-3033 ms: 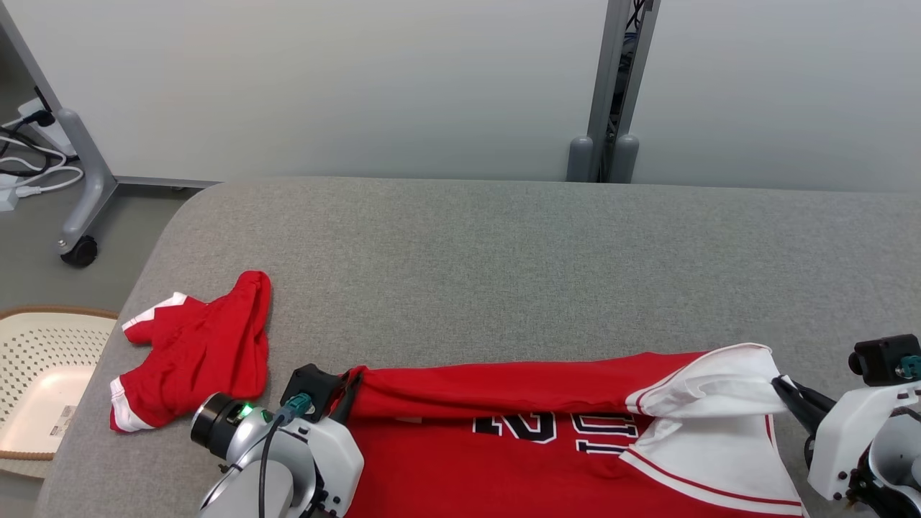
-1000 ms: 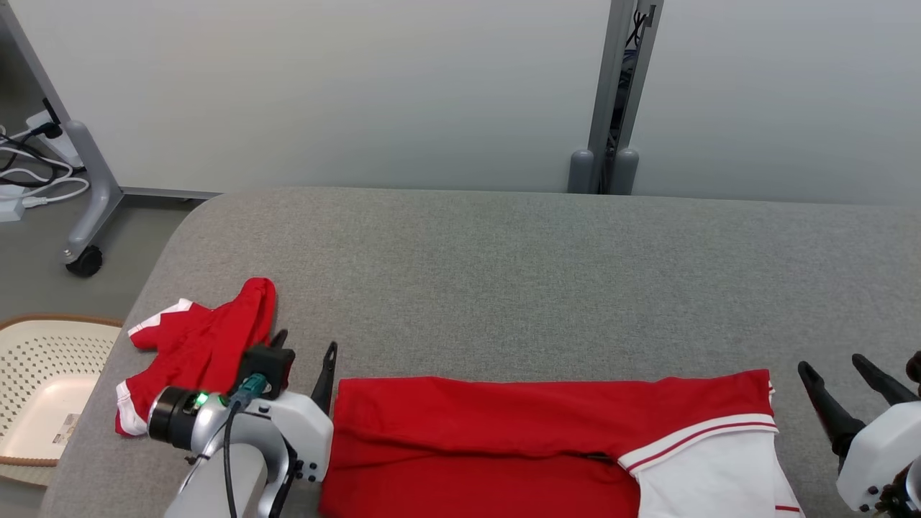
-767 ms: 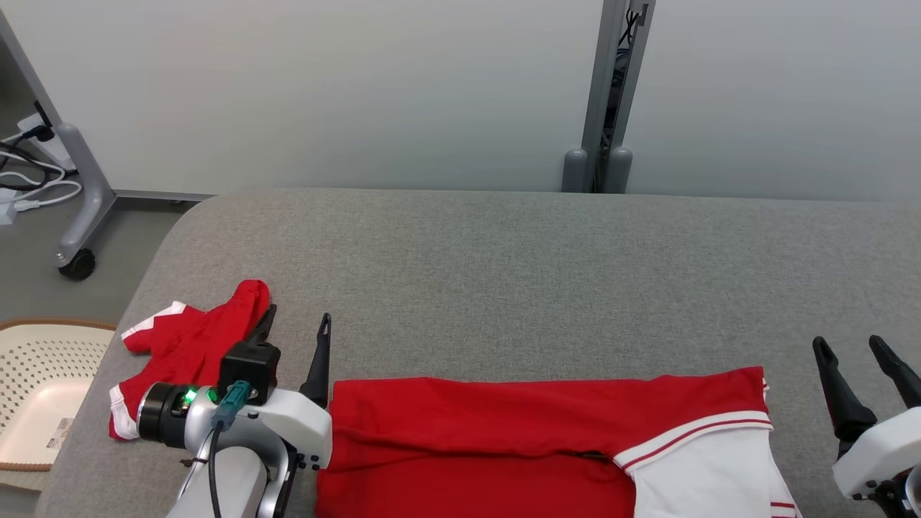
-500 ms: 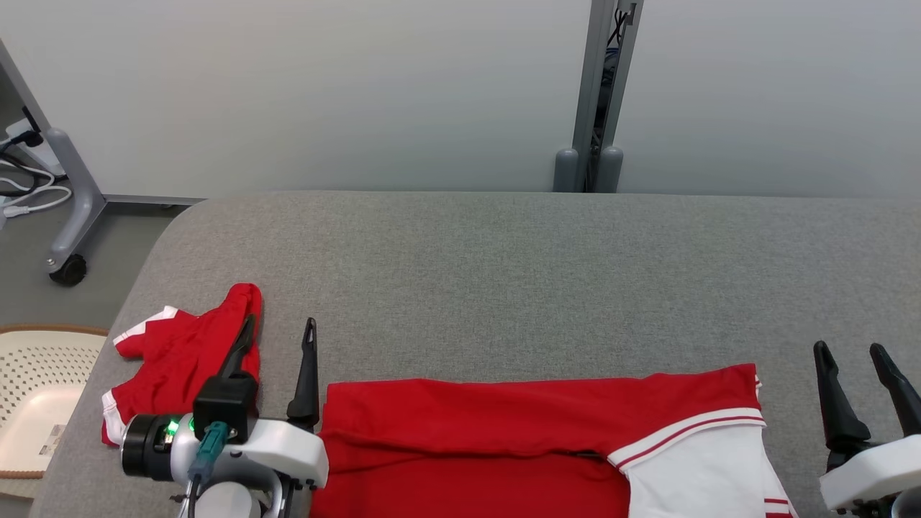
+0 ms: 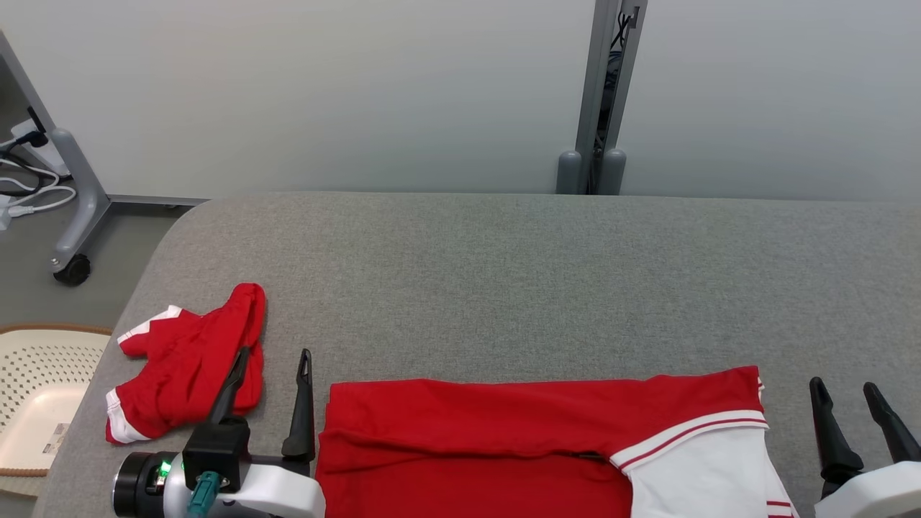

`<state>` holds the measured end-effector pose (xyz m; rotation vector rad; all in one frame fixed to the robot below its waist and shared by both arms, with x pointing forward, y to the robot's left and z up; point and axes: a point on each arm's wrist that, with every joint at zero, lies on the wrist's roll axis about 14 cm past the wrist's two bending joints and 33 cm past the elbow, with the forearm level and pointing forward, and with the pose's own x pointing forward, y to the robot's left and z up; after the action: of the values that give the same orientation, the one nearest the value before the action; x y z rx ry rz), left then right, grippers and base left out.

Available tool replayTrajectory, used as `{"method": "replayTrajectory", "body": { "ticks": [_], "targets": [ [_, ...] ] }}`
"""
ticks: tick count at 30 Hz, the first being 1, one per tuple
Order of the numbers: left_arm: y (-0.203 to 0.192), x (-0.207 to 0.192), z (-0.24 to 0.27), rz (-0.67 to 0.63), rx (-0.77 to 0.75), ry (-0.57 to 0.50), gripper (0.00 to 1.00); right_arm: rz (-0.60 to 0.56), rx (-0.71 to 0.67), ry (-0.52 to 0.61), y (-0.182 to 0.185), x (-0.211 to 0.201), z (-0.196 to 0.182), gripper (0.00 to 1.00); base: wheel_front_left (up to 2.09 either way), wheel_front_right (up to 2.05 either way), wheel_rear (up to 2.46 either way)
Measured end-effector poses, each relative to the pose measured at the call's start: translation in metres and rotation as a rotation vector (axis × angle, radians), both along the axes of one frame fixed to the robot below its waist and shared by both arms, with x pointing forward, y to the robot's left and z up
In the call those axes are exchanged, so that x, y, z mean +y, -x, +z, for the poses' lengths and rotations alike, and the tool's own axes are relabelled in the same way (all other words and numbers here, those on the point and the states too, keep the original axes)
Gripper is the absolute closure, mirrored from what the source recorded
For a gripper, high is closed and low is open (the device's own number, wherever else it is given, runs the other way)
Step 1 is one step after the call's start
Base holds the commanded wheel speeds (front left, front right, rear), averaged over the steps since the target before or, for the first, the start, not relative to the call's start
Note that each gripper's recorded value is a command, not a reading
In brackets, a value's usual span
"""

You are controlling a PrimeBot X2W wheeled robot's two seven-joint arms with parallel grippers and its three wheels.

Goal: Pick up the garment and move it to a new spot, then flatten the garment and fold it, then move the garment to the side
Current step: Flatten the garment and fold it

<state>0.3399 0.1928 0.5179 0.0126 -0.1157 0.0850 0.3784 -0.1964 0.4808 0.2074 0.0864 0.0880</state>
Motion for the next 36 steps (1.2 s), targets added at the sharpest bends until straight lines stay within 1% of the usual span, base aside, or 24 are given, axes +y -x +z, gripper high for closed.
{"method": "replayTrajectory", "body": {
  "ticks": [2, 5, 7, 10, 16, 17, 20, 23, 28, 36],
  "targets": [
    [0.000, 0.000, 0.000, -0.002, -0.001, 0.002, 0.00, 0.012, 0.007, 0.000, -0.001, 0.003, -0.001, 0.00, 0.00, 0.00, 0.00],
    [0.000, 0.000, -0.003, -0.005, 0.009, 0.004, 0.00, 0.020, 0.056, -0.017, 0.000, 0.005, -0.012, 0.00, 0.00, 0.00, 0.00],
    [0.001, -0.001, -0.008, -0.007, 0.024, 0.009, 0.00, 0.027, 0.110, -0.018, 0.003, 0.004, -0.023, 0.00, 0.00, 0.00, 0.00],
    [0.001, -0.002, -0.013, -0.014, 0.039, 0.011, 0.00, 0.063, 0.178, 0.025, 0.006, 0.006, -0.039, 0.00, 0.00, 0.00, 0.00],
    [0.001, 0.001, -0.022, -0.012, 0.070, 0.008, 0.00, 0.112, 0.380, 0.001, 0.018, 0.014, -0.080, 0.00, 0.00, 0.00, 0.00],
    [0.001, 0.001, -0.022, -0.012, 0.070, 0.008, 0.00, 0.112, 0.380, 0.001, 0.018, 0.014, -0.080, 0.00, 0.00, 0.00, 0.00],
    [0.000, 0.002, -0.027, -0.012, 0.086, 0.008, 0.00, 0.142, 0.440, -0.032, 0.018, 0.024, -0.091, 0.00, 0.00, 0.00, 0.00],
    [0.000, 0.003, -0.032, -0.015, 0.103, 0.006, 0.00, 0.174, 0.479, -0.017, 0.017, 0.029, -0.100, 0.00, 0.00, 0.00, 0.00],
    [-0.005, 0.005, -0.034, -0.016, 0.112, -0.004, 0.00, 0.179, 0.489, -0.023, 0.006, 0.033, -0.106, 0.00, 0.00, 0.00, 0.00],
    [-0.011, 0.009, -0.035, -0.014, 0.120, -0.018, 0.00, 0.189, 0.547, -0.025, 0.003, 0.041, -0.124, 0.00, 0.00, 0.00, 0.00]
  ]
}}
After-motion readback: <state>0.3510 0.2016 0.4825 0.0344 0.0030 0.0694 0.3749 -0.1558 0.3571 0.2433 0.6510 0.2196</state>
